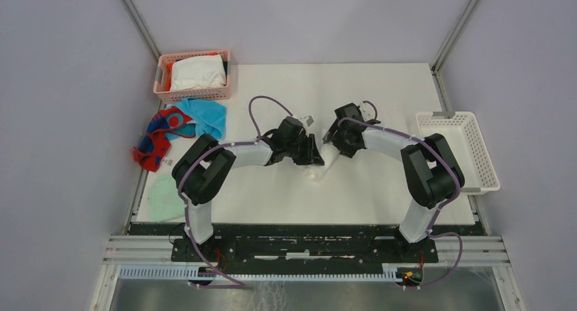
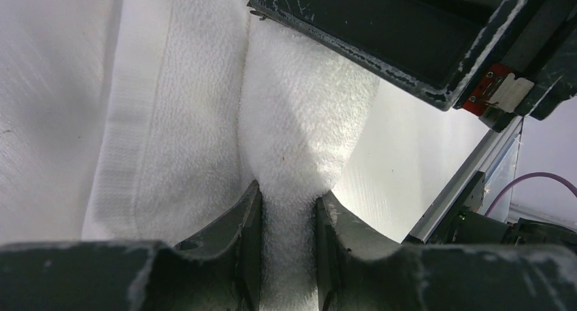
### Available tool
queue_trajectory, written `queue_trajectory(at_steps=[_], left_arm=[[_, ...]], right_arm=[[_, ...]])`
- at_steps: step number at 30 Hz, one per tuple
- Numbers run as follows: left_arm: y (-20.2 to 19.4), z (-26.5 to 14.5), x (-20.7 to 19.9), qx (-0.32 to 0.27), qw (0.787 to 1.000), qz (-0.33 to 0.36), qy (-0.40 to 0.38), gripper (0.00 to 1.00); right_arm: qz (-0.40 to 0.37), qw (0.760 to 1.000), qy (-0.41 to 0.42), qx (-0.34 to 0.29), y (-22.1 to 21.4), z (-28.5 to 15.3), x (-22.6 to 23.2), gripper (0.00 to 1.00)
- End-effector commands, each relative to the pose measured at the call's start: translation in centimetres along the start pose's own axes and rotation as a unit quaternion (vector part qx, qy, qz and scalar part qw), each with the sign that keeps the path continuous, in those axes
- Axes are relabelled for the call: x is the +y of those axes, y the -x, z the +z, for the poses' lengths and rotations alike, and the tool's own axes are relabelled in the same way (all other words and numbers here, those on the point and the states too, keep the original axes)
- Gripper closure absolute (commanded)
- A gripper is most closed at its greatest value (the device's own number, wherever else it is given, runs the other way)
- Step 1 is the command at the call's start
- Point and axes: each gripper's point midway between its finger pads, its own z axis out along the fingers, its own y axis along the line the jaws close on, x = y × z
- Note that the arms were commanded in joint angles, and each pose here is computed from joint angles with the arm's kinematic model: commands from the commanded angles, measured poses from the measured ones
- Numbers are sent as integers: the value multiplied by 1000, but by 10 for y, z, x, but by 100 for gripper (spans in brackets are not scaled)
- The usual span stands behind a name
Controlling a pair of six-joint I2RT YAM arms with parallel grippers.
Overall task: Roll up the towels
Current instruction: Roll the towel at the center of the board.
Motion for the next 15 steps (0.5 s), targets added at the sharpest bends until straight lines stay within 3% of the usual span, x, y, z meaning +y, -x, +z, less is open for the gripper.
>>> queue_trajectory(at_steps=[1,4,9,11,15], left_arm=[[-54,2,46,79,992,-51,83,70],[-55,2,46,80,992,-52,83,70],[-54,-4,43,72,993,-50,78,66],[-49,-15,38,55,995,-45,76,60],[-37,-37,36,12,994,-16,106,46]], right_arm=[[21,999,10,-36,21,-9,5,24],[24,999,8,-33,18,-4,2,30],[4,1000,-3,-12,11,0,0,59],[-15,1000,3,7,7,-1,6,69],[-51,998,-17,37,-8,-2,5,74]])
